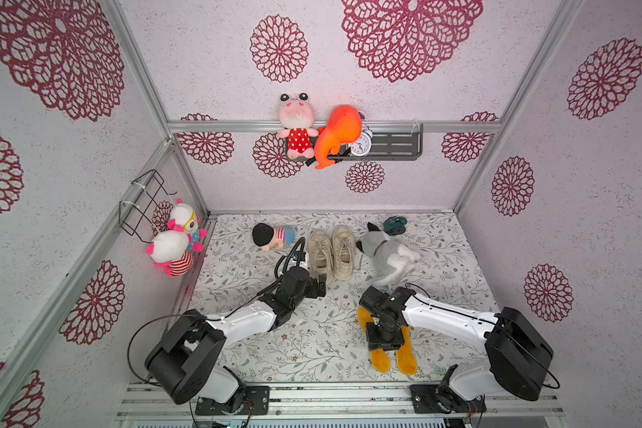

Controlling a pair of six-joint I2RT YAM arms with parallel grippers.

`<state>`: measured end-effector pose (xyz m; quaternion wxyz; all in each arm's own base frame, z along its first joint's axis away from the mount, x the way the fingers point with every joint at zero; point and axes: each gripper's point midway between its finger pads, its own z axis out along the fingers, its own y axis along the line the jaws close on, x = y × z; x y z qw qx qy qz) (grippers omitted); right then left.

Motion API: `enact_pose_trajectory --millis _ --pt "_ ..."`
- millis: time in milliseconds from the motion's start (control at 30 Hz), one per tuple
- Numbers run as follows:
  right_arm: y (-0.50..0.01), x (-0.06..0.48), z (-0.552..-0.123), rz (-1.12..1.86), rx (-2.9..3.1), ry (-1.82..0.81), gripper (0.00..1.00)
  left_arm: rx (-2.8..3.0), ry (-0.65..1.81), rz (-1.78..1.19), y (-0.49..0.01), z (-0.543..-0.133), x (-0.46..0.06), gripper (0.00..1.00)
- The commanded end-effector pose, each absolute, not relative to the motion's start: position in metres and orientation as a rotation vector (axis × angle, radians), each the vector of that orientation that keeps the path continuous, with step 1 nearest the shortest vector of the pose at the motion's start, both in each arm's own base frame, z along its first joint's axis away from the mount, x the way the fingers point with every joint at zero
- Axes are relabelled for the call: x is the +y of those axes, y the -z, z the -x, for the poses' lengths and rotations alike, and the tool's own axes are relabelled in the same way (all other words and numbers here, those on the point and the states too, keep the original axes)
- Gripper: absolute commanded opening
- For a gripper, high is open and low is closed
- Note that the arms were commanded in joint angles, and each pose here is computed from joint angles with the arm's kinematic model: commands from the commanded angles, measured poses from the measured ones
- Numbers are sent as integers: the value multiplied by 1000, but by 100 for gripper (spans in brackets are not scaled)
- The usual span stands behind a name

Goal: Remove the insole from the shoe
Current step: Place the insole at the center of the board.

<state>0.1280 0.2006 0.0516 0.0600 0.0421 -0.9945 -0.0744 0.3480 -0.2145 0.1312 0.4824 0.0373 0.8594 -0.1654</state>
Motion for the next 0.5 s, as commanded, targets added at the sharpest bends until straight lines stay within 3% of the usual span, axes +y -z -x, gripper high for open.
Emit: enact_pose_trajectory --millis 0,100,267,467 --pt "-77 210 -140 -221 -3042 303 63 2116 330 -44 -139 -339 -194 98" --pt "-74 203 -163 -194 -3099 248 67 2089 334 25 -155 -342 -183 98" --pt "-54 195 -194 -114 -3189 100 63 2069 353 134 -166 -356 -174 98" --pt "-36 191 -200 -92 -3193 15 60 2059 370 209 -171 -368 -169 98"
